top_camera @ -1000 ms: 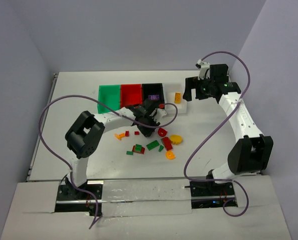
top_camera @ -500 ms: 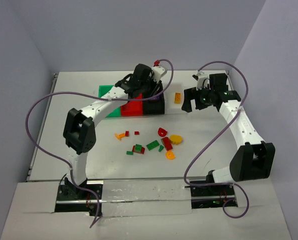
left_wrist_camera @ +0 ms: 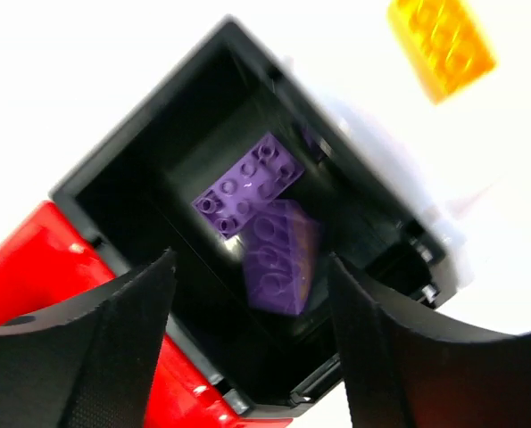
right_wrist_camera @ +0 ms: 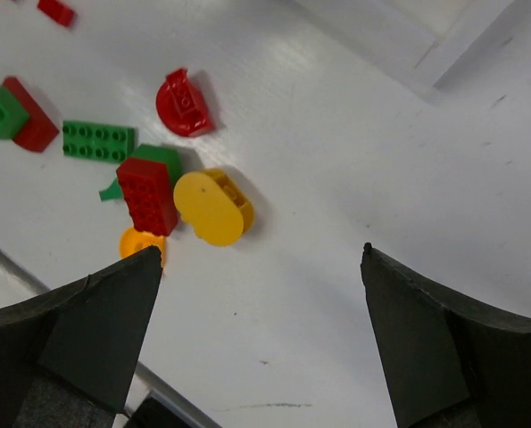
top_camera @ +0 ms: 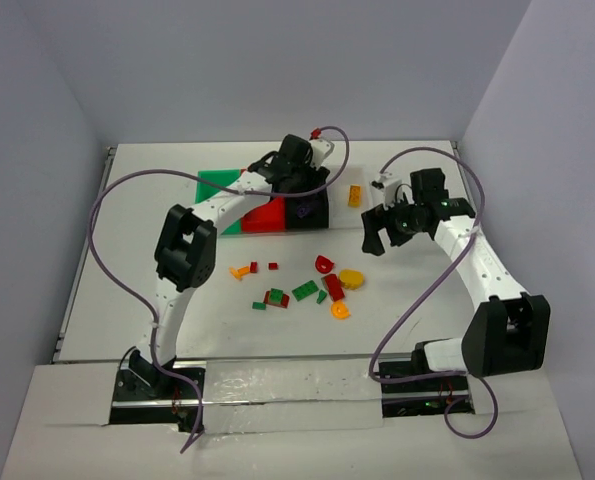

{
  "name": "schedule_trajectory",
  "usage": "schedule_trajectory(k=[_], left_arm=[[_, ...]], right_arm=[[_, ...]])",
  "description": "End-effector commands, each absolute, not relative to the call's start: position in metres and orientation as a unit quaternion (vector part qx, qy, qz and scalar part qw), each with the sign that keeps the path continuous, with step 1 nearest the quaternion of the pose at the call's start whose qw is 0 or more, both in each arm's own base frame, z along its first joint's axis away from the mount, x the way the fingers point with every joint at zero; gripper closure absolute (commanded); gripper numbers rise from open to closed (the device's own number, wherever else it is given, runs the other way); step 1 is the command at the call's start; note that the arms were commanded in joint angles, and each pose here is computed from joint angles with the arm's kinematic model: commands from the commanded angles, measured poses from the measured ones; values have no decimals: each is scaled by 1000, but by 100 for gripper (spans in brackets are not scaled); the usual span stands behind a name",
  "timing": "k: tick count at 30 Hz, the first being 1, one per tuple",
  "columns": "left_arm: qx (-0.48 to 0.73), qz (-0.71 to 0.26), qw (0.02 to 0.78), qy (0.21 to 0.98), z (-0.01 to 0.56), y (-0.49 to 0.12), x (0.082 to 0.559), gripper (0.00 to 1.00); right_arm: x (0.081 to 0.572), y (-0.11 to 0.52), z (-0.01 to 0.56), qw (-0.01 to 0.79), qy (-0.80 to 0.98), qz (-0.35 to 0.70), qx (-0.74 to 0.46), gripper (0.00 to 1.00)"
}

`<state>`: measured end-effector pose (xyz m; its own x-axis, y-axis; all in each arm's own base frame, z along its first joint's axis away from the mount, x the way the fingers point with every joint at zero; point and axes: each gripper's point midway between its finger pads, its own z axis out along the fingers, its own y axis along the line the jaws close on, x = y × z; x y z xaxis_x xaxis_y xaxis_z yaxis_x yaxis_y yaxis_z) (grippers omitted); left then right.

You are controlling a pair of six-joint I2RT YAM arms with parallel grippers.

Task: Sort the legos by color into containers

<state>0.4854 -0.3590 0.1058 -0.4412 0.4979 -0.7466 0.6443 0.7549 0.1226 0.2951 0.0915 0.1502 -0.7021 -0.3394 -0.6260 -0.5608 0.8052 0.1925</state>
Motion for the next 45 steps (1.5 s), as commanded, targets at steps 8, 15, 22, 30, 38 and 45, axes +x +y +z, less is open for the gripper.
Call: schedule_trajectory(k=[8, 15, 22, 30, 38, 45], left_arm=[[303, -147, 527, 780, 294, -333, 482, 1], [301, -249, 505, 770, 338, -282, 415, 1], [270, -299, 473, 784, 314, -231, 364, 1], [241, -281, 474, 799, 286, -190, 343, 1], [228, -284, 464, 808, 274, -183, 341, 1], [231, -276, 463, 810, 264, -181, 342, 2]], right_arm=[[255, 115, 114, 234, 878, 142, -394, 1], [248, 130, 96, 201, 854, 129, -463, 4], [258, 135, 66, 177, 841, 98, -501, 6], [259, 140, 37, 158, 832, 76, -526, 12], [265, 148, 26, 163, 822, 63, -542, 28], [261, 147, 37, 167, 816, 62, -550, 63]])
